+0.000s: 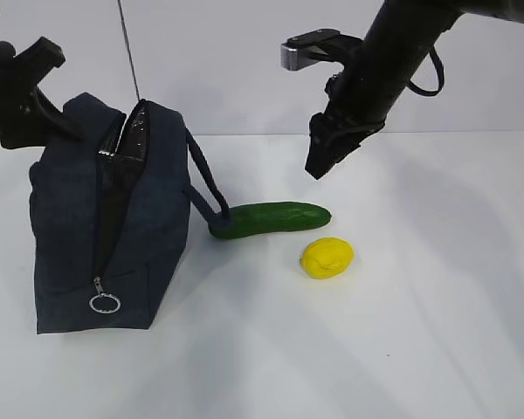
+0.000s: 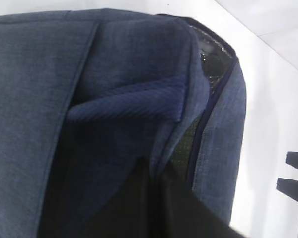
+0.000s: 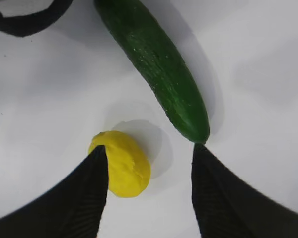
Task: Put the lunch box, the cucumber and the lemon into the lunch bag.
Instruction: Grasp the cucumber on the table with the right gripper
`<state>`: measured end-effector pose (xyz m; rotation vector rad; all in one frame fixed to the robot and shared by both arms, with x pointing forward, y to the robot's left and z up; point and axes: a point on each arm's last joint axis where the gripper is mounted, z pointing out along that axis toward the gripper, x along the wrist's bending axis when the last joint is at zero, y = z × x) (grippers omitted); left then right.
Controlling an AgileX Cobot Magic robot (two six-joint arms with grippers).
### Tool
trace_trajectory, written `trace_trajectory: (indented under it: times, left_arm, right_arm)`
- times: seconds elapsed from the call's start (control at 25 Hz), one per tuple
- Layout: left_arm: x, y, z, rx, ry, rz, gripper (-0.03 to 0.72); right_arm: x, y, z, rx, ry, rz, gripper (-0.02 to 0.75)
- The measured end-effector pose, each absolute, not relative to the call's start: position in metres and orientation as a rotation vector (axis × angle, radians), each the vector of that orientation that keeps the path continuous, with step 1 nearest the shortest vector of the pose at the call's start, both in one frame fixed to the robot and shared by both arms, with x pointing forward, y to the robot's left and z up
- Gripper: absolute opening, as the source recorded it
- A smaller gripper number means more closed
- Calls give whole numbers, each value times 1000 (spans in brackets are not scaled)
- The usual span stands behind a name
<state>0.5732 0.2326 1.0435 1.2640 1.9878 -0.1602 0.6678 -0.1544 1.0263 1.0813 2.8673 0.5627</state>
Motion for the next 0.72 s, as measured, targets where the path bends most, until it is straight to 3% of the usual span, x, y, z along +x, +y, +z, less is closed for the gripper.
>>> trace_trajectory:
  times: [0.24, 0.48, 0.72]
  left_arm:
    - [573, 233, 1043, 1281, 1988, -146, -6]
    - [573, 234, 1043, 1285, 1988, -143, -6]
    - [573, 234, 1043, 1285, 1988, -143, -6]
  right_arm:
    - [671, -154, 1021, 703, 2940, 539, 412]
    - [681, -148, 985, 262, 3018, 536, 412]
    - [700, -143, 955, 122, 2970, 541, 412]
